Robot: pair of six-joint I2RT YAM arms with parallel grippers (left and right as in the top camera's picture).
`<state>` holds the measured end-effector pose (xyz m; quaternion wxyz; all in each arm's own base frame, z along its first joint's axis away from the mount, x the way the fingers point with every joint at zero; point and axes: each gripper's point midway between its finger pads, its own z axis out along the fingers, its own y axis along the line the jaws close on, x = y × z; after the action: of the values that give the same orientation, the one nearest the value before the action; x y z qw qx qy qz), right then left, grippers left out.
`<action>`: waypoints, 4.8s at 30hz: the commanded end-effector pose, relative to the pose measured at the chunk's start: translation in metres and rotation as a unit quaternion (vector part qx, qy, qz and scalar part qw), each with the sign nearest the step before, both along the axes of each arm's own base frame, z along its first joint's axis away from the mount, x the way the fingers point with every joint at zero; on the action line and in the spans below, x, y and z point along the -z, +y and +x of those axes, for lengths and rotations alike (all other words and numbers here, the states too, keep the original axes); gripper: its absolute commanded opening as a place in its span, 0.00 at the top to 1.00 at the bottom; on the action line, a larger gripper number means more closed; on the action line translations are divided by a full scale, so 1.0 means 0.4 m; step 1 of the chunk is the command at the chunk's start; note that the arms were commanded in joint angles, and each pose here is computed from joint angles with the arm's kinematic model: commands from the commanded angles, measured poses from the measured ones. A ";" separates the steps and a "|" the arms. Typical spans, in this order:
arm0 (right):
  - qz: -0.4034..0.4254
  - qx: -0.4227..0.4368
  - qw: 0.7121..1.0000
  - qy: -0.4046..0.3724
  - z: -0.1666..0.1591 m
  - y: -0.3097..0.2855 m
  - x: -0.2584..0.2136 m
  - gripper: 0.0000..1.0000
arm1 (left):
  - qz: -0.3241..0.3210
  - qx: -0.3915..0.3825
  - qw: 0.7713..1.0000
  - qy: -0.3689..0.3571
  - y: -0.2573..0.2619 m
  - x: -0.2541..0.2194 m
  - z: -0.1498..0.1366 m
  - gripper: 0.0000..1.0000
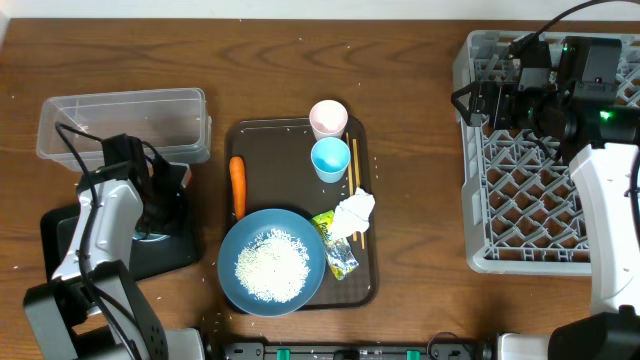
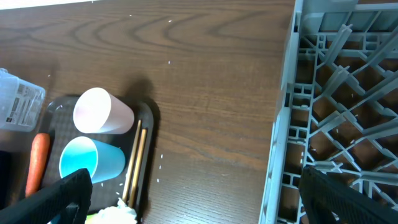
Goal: Sort waste into correct bins and load items into the dishwasher rack
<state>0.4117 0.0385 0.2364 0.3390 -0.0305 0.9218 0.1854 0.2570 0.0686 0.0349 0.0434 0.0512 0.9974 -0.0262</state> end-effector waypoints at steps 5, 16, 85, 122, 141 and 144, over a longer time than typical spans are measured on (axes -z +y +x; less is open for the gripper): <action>-0.007 -0.008 1.000 -0.012 0.006 0.005 -0.017 0.01 | 0.013 -0.063 0.997 0.035 0.014 0.036 -0.037 0.49; -0.007 -0.008 1.000 -0.013 0.008 0.005 -0.019 0.01 | 0.053 -0.066 0.996 -0.012 0.052 -0.032 0.001 0.50; -0.001 -0.005 1.000 -0.005 0.002 0.008 -0.015 0.02 | -0.372 -0.256 0.875 -0.173 -0.058 -0.291 0.089 0.94; -0.001 -0.004 1.000 0.021 -0.021 0.008 0.005 0.02 | -0.465 -0.257 0.769 -0.354 0.104 -0.426 0.038 0.94; 0.000 -0.004 1.000 0.026 -0.026 0.008 0.008 0.02 | -0.442 -0.229 0.795 -0.347 0.083 -0.420 0.054 0.94; 0.000 -0.004 1.000 0.026 -0.026 0.008 0.008 0.02 | -0.434 -0.198 0.807 -0.347 0.058 -0.441 0.074 0.94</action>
<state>0.3994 0.0388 0.2265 0.3077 -0.0226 0.9327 0.1870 0.2783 0.0976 0.1935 0.3909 -0.2134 0.7758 -0.4470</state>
